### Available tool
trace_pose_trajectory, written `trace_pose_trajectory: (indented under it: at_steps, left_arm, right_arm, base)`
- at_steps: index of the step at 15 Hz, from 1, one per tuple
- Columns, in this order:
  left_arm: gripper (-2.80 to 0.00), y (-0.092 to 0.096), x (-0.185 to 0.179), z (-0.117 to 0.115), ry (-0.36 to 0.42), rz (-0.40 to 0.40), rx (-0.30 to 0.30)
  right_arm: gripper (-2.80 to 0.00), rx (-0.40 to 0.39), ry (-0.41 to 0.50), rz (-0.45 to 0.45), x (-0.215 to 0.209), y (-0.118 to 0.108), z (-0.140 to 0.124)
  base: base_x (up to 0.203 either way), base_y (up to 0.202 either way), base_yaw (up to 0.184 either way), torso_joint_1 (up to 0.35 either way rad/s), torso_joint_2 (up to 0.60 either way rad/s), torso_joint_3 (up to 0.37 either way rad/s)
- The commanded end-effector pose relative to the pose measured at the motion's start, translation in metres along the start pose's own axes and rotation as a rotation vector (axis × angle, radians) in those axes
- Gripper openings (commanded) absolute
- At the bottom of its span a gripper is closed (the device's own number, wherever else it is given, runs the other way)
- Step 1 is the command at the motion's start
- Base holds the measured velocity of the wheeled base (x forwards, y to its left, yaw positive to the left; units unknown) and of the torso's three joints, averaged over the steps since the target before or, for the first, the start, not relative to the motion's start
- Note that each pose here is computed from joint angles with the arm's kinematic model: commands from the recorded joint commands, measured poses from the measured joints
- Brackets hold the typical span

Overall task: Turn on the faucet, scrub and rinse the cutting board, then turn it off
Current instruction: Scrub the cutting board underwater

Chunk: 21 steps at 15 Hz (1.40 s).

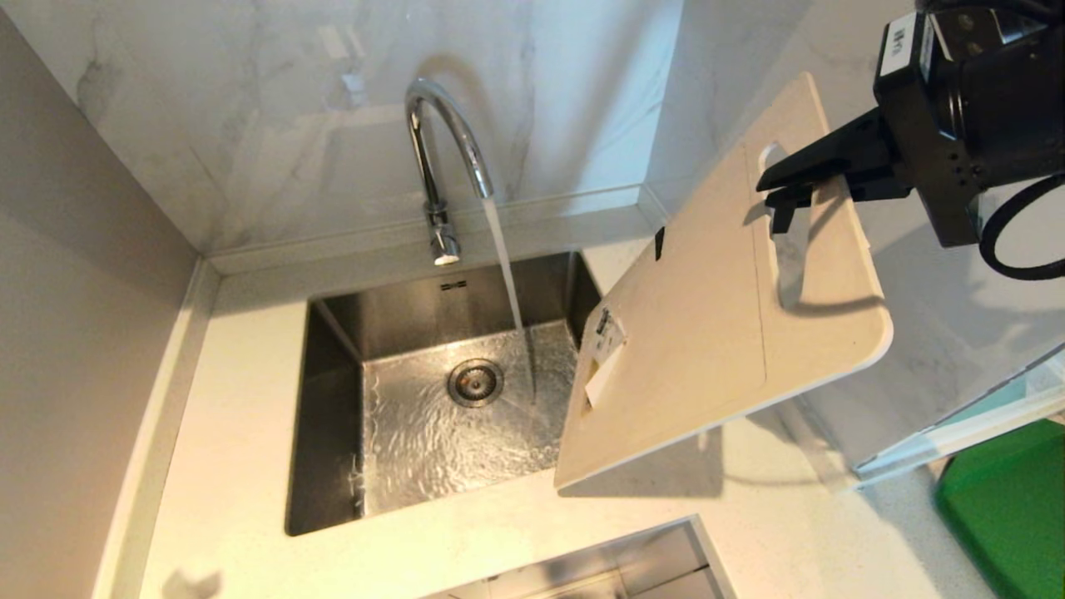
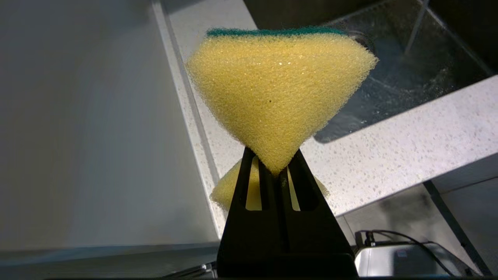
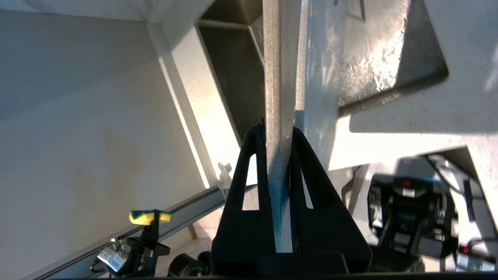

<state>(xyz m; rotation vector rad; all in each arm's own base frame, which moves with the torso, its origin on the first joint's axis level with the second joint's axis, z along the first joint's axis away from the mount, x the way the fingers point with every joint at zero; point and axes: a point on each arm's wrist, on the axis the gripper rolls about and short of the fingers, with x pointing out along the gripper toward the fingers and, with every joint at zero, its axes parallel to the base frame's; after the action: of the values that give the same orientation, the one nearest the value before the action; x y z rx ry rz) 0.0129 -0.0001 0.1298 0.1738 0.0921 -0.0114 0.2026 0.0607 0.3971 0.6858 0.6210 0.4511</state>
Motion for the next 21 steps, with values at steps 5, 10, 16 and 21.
trace_pose_trajectory:
  at_steps: [5,10,16,21]
  left_arm:
    - [-2.80,-0.007,-0.013,-0.036,-0.008,0.003,-0.005]
    - [-2.80,-0.010,-0.028,-0.055,-0.027,-0.006,-0.028]
    - [-2.80,-0.010,-0.031,-0.056,-0.078,0.022,-0.159]
    - [-2.80,-0.010,-0.031,-0.056,-0.085,0.025,-0.194]
  right_arm:
    - [-2.80,-0.016,-0.017,0.021,0.004,0.002,0.004]
    - [-2.80,-0.012,-0.022,0.023,-0.001,0.002,0.002]
    - [-2.80,-0.005,-0.012,0.016,0.007,0.000,0.004]
    - [-2.80,0.001,-0.047,0.038,0.046,-0.007,0.021]
  base:
    - [0.000,0.000,0.000,0.000,0.00,0.000]
    - [0.000,0.000,0.000,0.000,0.00,0.000]
    - [0.000,0.000,0.000,0.000,0.00,0.000]
    - [0.000,0.000,0.000,0.000,0.00,0.000]
